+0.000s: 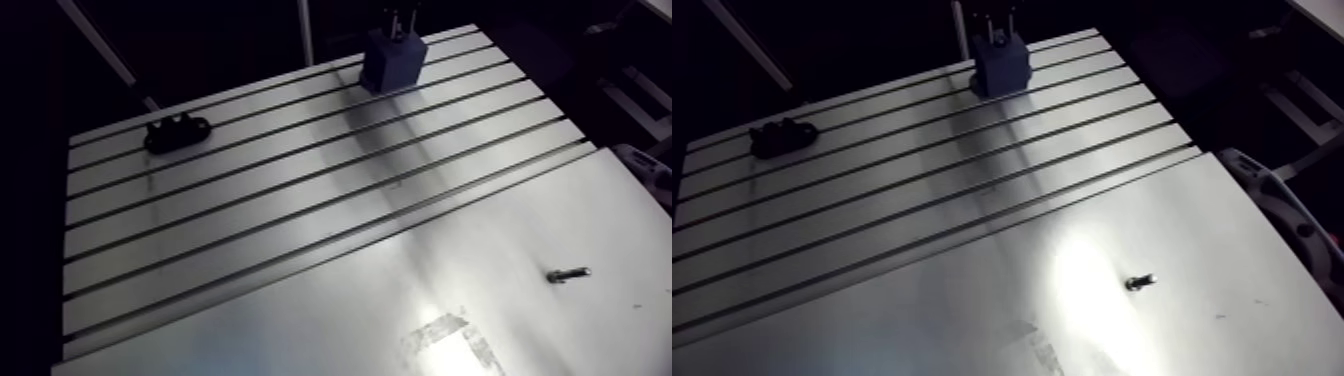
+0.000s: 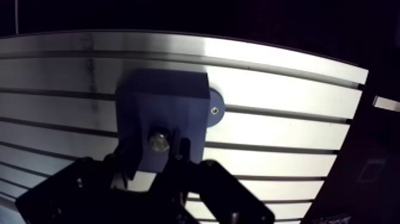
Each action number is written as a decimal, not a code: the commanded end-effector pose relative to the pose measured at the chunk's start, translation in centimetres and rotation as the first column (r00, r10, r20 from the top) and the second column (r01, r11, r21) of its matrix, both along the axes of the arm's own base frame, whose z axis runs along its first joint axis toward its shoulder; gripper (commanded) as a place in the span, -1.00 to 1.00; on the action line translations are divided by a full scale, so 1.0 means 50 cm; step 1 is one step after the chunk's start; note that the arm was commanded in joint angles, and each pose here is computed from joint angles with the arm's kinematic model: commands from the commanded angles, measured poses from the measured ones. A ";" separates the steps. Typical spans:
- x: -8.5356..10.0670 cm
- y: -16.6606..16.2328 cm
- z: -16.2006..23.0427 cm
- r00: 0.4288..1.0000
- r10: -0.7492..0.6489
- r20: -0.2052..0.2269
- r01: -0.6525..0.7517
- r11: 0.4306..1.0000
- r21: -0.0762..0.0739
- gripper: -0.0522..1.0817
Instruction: Pick up the M10 bolt and insert it into the hex recess until seated.
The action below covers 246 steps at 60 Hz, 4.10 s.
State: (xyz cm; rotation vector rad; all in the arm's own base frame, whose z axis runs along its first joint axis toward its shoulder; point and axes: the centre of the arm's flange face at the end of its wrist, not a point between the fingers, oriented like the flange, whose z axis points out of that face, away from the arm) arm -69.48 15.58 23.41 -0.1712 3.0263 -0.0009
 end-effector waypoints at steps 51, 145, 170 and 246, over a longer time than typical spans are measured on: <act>0.001 0.000 -0.001 1.000 0.001 0.001 -0.001 1.000 -0.001 0.26; -0.005 0.004 -0.001 1.000 0.005 0.002 -0.005 1.000 -0.003 0.40; -0.003 0.013 0.001 0.998 0.068 0.014 -0.068 0.998 0.007 0.41; 0.004 0.011 0.000 0.912 0.409 0.004 -0.409 0.912 -0.039 0.40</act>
